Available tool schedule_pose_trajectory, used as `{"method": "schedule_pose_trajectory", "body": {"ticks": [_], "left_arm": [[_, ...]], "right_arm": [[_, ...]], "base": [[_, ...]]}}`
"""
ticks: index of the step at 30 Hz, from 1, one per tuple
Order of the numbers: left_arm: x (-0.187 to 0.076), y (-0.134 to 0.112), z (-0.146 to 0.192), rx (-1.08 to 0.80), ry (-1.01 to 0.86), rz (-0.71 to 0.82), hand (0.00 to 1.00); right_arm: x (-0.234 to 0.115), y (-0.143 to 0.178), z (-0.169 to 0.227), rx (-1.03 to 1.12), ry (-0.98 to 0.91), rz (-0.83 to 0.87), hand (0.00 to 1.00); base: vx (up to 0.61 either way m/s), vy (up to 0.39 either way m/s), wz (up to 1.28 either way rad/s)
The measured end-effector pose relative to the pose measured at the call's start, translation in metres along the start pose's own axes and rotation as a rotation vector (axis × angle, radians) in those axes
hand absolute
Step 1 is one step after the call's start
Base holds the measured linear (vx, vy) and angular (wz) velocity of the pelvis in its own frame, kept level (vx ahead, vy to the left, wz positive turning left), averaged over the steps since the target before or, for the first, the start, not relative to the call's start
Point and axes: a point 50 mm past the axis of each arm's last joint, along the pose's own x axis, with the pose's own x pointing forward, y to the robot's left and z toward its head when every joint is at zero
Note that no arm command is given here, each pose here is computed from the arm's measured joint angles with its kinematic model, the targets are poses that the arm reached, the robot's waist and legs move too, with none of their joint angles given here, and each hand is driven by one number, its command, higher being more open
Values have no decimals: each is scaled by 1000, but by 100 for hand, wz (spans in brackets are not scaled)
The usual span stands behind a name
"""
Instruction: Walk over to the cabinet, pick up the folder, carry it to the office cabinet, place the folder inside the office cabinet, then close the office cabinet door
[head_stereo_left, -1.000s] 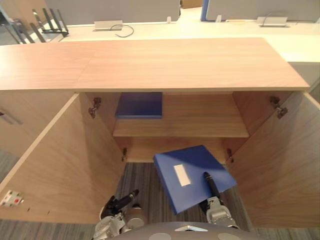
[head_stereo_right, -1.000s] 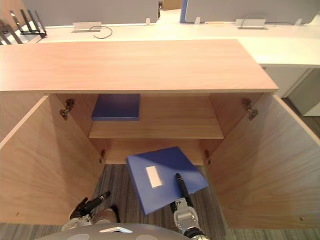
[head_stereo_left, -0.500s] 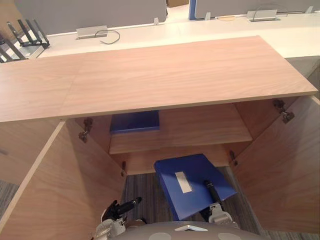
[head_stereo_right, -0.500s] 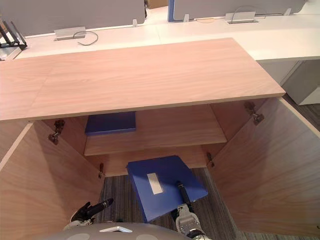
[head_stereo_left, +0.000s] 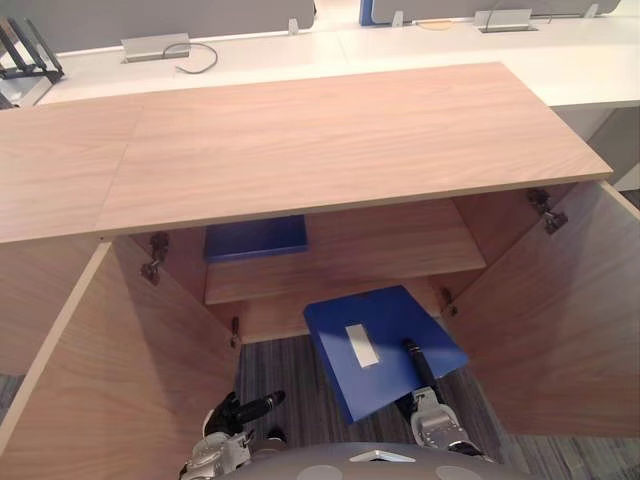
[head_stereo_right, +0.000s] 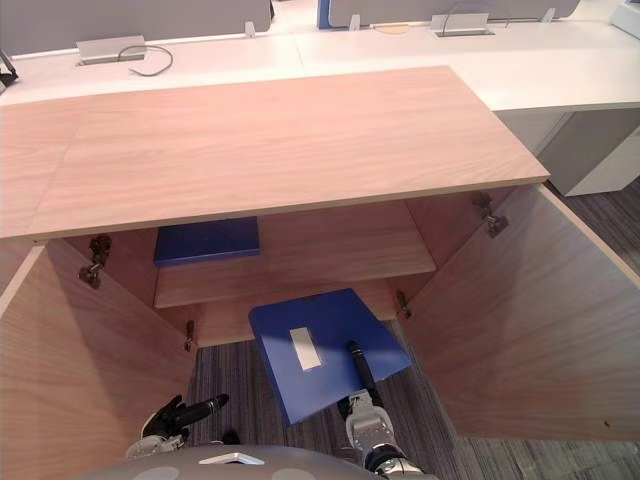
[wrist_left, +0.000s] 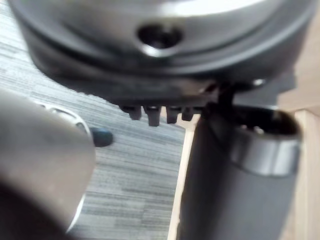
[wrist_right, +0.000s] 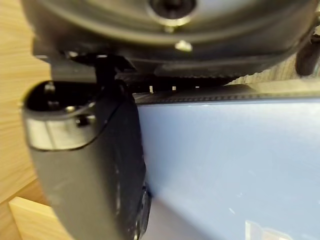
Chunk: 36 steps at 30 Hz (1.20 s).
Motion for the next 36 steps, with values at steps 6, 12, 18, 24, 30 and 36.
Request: {"method": "schedule_pose_trajectory", "body": {"ticks": [6, 12, 18, 24, 30, 36], "left_arm": [[0, 7, 6, -18, -25, 21, 100], [0, 12, 8, 32, -33, 27, 100], [-6, 39, -7, 169, 18, 70, 100], [-8, 37, -10, 184, 12, 46, 100], [-3, 9, 25, 108, -152, -15, 100], [-5, 3, 44, 21, -239, -20, 100]], "right_arm": [[-8, 51, 15, -24, -88, 264, 0], [-30, 100, 60, -90, -305, 517, 0], [-40, 109, 88, -176, -449, 558, 0], [-42, 132, 105, -206, -499, 593, 0], [-76, 224, 151, -36, -630, 795, 0], [-123, 282, 163, 172, -625, 1001, 0]], "base": [[-132, -54, -1], [-131, -32, 17], [57, -5, 8], [99, -22, -3], [-98, 73, -7], [-128, 48, -1]]}}
